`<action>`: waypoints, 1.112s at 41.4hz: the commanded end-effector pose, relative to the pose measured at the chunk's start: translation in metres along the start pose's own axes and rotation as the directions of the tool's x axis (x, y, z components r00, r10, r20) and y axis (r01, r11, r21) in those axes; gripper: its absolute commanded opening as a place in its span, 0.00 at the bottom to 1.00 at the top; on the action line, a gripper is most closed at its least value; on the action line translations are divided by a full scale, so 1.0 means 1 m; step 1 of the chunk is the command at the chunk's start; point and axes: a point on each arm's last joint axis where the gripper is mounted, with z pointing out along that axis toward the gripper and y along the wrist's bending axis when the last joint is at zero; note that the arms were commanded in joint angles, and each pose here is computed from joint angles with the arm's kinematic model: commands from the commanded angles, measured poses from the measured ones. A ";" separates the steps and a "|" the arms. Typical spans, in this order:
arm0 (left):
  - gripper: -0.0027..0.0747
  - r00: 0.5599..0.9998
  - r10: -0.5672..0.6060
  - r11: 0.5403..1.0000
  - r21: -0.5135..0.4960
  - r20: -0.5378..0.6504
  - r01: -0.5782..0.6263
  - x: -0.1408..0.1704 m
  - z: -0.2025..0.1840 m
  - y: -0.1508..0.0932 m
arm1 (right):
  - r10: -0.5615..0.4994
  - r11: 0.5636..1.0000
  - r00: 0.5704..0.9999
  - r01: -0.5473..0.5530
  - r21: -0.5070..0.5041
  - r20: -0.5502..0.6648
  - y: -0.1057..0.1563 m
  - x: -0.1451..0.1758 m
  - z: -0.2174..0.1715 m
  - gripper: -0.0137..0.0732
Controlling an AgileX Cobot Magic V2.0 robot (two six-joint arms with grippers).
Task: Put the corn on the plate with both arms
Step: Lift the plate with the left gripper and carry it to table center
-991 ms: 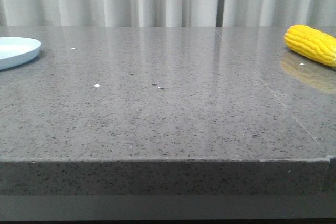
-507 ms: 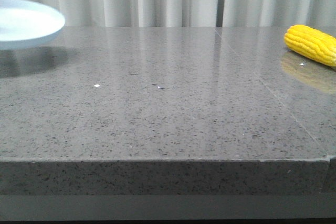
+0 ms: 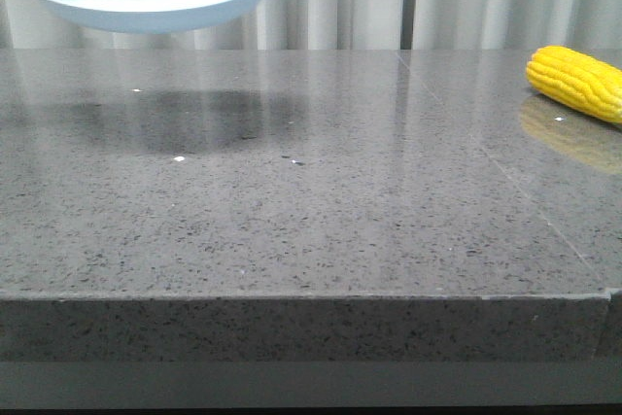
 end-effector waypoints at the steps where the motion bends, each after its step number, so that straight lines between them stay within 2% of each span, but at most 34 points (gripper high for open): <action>1: 0.01 0.994 0.042 0.997 0.053 0.105 -0.048 -0.013 -0.011 -0.031 | -0.018 1.000 0.995 0.017 0.011 0.093 -0.001 -0.015 -0.006 0.92; 13: 0.01 0.994 0.106 0.986 0.128 0.022 -0.108 -0.011 0.041 -0.065 | -0.018 1.000 0.995 0.017 0.011 0.093 -0.001 -0.015 -0.006 0.92; 20: 0.01 0.992 0.120 0.981 0.155 -0.045 -0.112 -0.005 0.071 -0.073 | -0.018 1.000 0.995 0.017 0.011 0.093 -0.001 -0.015 -0.006 0.92; 30: 0.02 0.988 0.113 0.982 0.163 -0.108 -0.094 0.001 0.094 -0.069 | -0.018 1.000 0.995 0.017 0.011 0.093 -0.001 -0.015 -0.006 0.92; 33: 0.10 0.987 0.112 0.982 0.163 -0.111 -0.093 0.001 0.096 -0.069 | -0.018 1.000 0.995 0.017 0.011 0.093 -0.001 -0.015 -0.006 0.92; 35: 0.19 0.986 0.113 0.982 0.166 -0.120 -0.092 0.002 0.096 -0.069 | -0.018 1.000 0.995 0.017 0.011 0.093 -0.001 -0.015 -0.006 0.92; 42: 0.60 0.984 0.111 0.981 0.172 -0.140 -0.086 0.004 0.095 -0.069 | -0.018 1.000 0.995 0.017 0.011 0.093 -0.001 -0.015 -0.006 0.92; 46: 0.68 0.985 0.105 0.982 0.170 -0.139 -0.080 0.003 0.090 -0.067 | -0.018 1.000 0.995 0.017 0.011 0.093 -0.001 -0.015 -0.006 0.92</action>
